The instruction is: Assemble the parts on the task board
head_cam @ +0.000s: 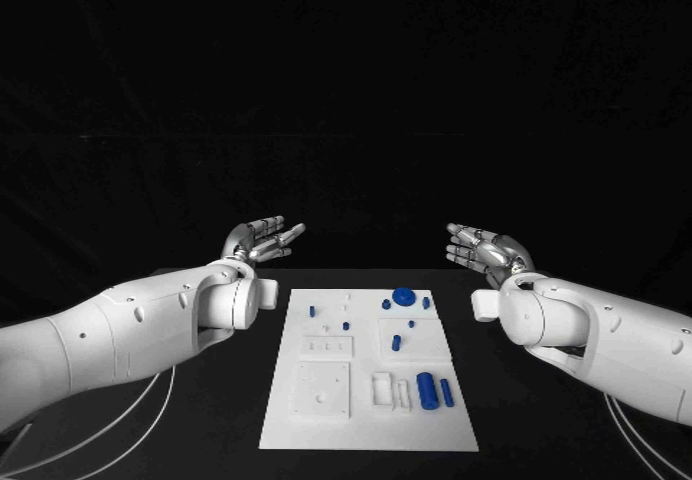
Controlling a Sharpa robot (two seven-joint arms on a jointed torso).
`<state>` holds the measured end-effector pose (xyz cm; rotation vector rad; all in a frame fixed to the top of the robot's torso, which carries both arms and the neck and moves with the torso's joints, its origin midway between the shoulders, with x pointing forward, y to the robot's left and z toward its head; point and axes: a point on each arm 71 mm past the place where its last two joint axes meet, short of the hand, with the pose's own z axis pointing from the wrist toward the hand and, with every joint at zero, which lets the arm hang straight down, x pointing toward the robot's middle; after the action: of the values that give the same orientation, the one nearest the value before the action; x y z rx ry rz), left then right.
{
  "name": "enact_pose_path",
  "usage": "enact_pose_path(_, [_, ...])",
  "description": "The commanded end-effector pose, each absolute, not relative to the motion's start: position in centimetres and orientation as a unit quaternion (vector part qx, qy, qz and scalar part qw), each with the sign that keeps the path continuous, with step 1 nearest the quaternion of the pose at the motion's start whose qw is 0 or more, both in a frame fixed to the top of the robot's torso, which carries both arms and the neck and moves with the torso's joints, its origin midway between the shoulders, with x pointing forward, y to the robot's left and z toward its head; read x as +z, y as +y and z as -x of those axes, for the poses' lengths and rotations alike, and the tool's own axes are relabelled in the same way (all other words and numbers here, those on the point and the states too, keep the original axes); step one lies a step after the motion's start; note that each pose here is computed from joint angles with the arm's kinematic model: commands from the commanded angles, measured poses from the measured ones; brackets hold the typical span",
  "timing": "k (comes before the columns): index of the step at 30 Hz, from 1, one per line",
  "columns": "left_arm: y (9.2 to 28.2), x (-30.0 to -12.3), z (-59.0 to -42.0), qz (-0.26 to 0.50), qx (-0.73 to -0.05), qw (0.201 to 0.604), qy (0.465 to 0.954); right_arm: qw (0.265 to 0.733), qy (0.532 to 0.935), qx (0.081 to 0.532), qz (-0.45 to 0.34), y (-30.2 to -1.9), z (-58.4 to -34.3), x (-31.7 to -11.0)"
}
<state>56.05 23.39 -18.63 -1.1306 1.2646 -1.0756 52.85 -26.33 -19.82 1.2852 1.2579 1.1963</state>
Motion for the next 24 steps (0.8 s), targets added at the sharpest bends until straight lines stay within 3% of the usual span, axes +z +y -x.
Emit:
enact_pose_path(1, [23.3, -18.2, -57.2, 0.483, -0.461, 0.485, 0.565, 0.404, 0.575, 0.505, -0.501, -26.1, -53.4, -20.0])
enact_pose_path(8, [24.0, -16.9, -58.5, 0.479, -0.455, 0.488, 0.571, 0.393, 0.587, 0.502, -0.499, -27.1, -54.0, -19.5])
enact_pose_path(9, [23.9, -17.1, -58.2, 0.475, -0.461, 0.477, 0.578, 0.474, 0.612, 0.467, -0.427, -28.3, -54.5, -19.2])
enact_pose_path(11, [23.9, -17.1, -58.0, 0.464, -0.464, 0.478, 0.584, 0.505, 0.623, 0.454, -0.388, -28.2, -54.6, -19.0])
enact_pose_path(24, [24.2, -16.8, -55.7, 0.432, -0.48, 0.477, 0.597, 0.627, 0.67, 0.369, -0.149, -26.7, -55.5, -18.0])
